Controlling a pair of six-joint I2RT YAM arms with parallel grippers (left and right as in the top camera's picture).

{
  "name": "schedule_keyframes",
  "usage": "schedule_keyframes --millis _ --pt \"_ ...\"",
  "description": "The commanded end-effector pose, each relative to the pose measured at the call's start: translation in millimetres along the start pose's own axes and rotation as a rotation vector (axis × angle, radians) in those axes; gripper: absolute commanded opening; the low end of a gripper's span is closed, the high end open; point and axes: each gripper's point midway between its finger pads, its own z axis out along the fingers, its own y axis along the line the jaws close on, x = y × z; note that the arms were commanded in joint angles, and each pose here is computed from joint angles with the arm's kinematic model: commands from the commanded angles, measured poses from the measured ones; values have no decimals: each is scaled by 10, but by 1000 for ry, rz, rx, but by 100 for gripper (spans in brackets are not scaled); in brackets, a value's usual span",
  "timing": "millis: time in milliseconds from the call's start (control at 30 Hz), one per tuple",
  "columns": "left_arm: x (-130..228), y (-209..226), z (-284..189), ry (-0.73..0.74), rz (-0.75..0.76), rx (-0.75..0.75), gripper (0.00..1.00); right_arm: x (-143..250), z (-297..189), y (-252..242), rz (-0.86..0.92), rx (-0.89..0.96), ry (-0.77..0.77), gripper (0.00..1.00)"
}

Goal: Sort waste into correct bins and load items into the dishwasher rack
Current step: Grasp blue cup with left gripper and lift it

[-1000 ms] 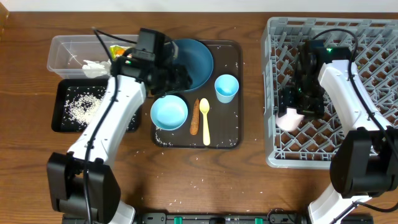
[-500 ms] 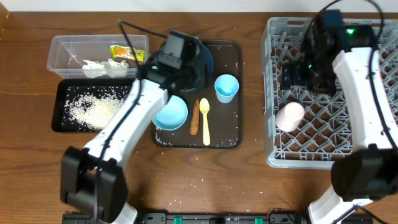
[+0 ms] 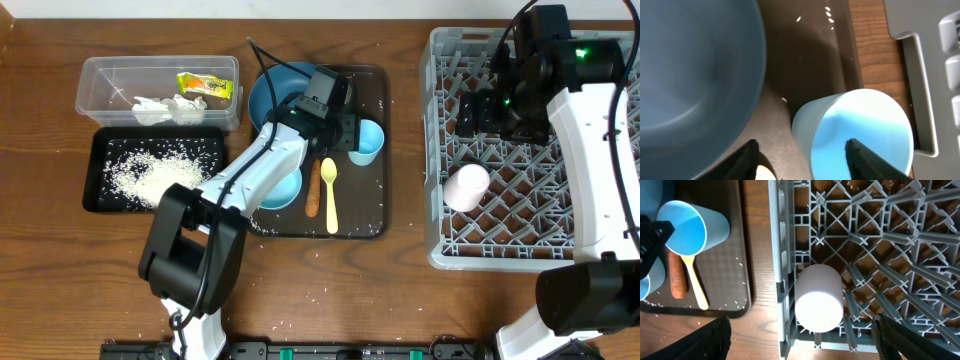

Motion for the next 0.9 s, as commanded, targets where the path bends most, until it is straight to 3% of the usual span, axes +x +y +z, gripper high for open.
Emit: schedule_keyframes --millis 0,333,567,867 --pt "91 65 128 27 -29 -26 44 -38 -59 -52 -8 3 -22 88" --pt "137 -22 145 42 -61 -3 7 -51 -60 -50 -11 2 -28 88" --pt "-73 -224 -299 26 -143 184 6 -90 -62 70 -51 -65 -42 87" --pt "-349 -300 -1277 93 -272 709 6 -178 -297 1078 -427 -649 -184 87"
